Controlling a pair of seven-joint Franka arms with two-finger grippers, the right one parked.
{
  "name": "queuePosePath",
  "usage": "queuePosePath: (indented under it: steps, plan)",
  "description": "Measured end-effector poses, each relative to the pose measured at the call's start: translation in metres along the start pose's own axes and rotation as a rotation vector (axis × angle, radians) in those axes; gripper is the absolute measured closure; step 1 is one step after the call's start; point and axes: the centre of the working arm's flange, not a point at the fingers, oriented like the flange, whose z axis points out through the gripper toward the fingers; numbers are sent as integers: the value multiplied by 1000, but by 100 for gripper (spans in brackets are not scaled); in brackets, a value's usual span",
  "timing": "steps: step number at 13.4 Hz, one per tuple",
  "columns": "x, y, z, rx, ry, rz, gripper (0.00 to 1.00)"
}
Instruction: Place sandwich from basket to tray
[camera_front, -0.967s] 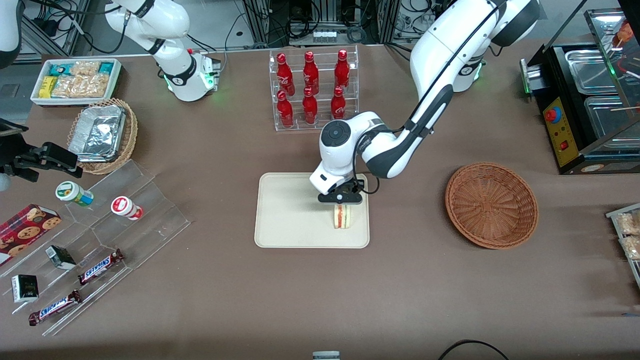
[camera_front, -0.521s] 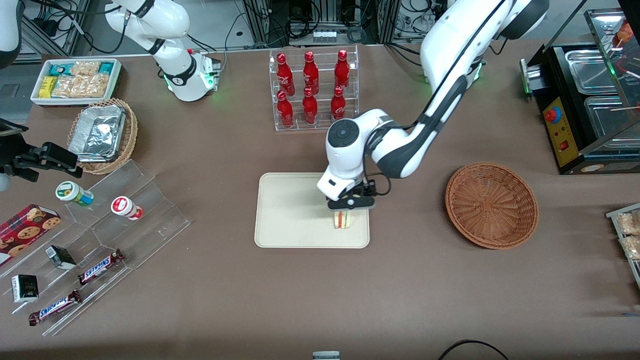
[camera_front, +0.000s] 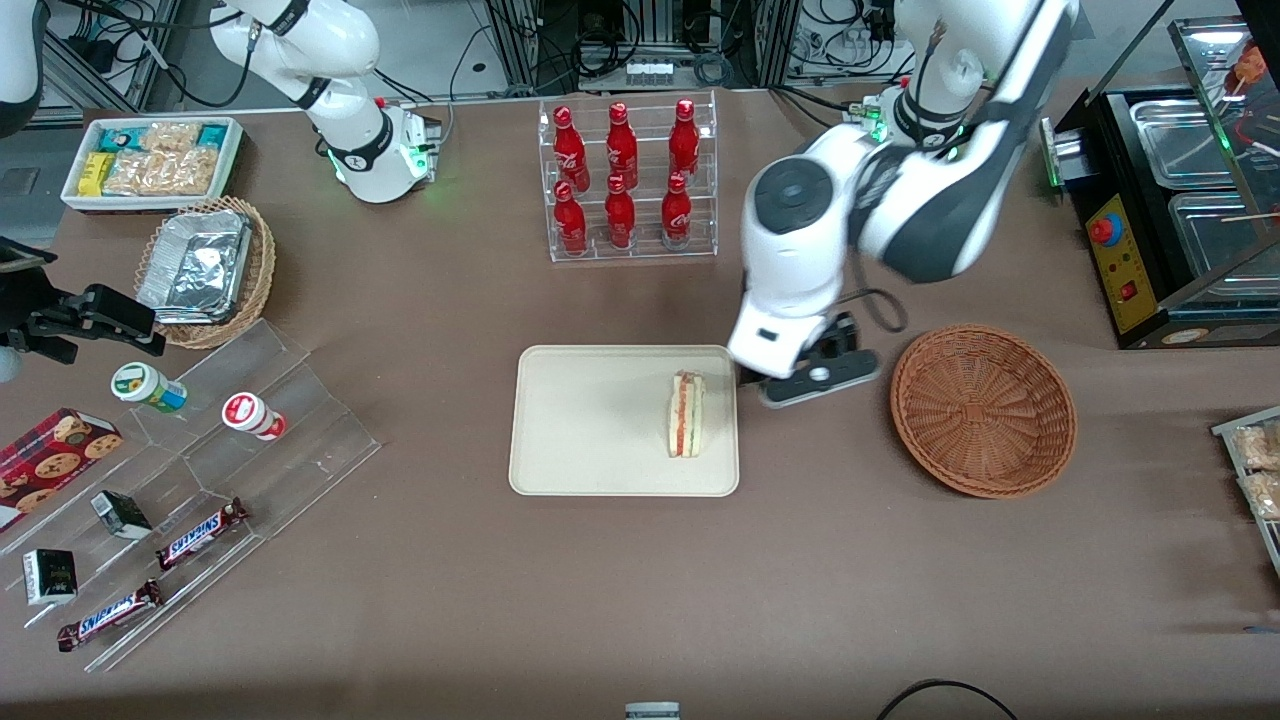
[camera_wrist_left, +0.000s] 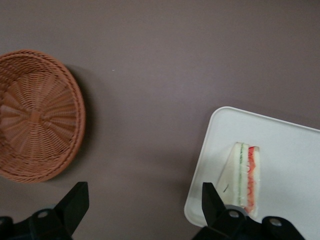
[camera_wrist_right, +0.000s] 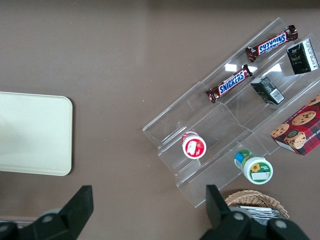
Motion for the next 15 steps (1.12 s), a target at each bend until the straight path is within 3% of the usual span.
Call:
queuePosePath:
  steps: [5,11,15]
  plan:
    - [44,-98,-38,-24,-73,62,0]
    - [77,-223,-66,-110,-159,163,0]
    - [76,-293,-89,-176,-170,175,0]
